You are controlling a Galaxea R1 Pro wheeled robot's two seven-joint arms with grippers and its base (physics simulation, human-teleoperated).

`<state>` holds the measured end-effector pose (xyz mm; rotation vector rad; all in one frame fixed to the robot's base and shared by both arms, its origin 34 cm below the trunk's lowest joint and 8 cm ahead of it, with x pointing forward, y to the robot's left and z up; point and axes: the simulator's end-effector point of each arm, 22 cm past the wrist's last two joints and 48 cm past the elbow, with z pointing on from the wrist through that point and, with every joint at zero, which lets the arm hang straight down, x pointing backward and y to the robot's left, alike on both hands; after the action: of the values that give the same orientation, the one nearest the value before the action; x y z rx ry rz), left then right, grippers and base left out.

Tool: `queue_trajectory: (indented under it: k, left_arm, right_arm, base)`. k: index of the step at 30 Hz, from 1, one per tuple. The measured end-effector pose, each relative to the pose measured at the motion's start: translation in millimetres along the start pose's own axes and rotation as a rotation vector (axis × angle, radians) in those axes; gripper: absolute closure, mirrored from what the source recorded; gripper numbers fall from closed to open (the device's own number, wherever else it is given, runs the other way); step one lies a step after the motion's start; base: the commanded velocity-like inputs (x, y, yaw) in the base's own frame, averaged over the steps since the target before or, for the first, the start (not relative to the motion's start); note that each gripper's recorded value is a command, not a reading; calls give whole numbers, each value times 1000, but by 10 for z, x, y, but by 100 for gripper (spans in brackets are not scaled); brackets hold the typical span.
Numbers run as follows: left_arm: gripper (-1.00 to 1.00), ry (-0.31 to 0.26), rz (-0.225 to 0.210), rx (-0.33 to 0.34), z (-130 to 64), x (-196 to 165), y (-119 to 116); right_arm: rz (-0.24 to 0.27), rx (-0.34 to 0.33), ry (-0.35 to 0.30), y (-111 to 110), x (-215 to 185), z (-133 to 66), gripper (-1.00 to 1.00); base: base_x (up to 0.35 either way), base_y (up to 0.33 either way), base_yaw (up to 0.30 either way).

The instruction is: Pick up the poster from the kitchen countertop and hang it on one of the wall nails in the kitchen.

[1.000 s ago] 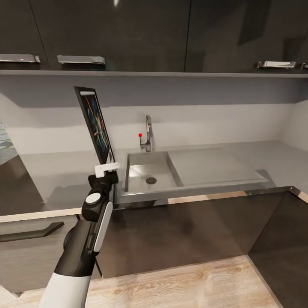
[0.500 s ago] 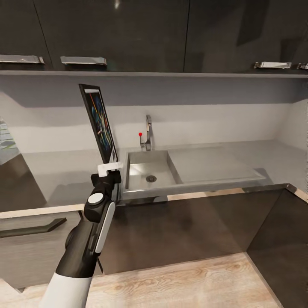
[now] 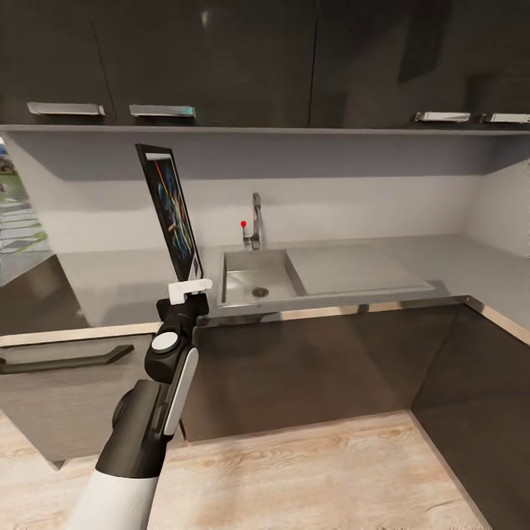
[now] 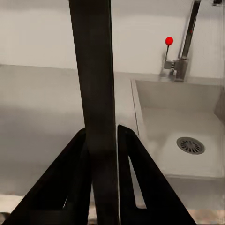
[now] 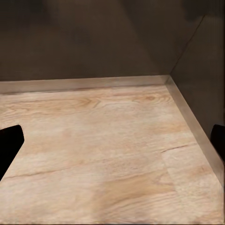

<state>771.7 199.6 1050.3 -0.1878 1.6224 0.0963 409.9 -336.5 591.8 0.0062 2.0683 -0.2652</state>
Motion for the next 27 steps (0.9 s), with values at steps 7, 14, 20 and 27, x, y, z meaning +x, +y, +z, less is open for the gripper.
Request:
queue_trajectory:
  k: [7, 14, 20, 27]
  left_arm:
    - [100, -4, 8, 17, -20, -9, -84]
    - [100, -5, 9, 19, -22, -11, -92]
    - [100, -5, 10, 21, -23, -11, -99]
    - [100, -17, 34, 77, -96, -34, -367]
  right_arm:
    - [0, 0, 0, 0, 0, 0, -100]
    - [0, 0, 0, 0, 0, 0, -100]
    - [-1, -1, 0, 1, 0, 0, -100]
    - [-1, 0, 1, -2, 5, -2, -100]
  base:
    - [-335, 0, 0]
    - [-335, 0, 0]
    - [-335, 0, 0]
    - [-335, 0, 0]
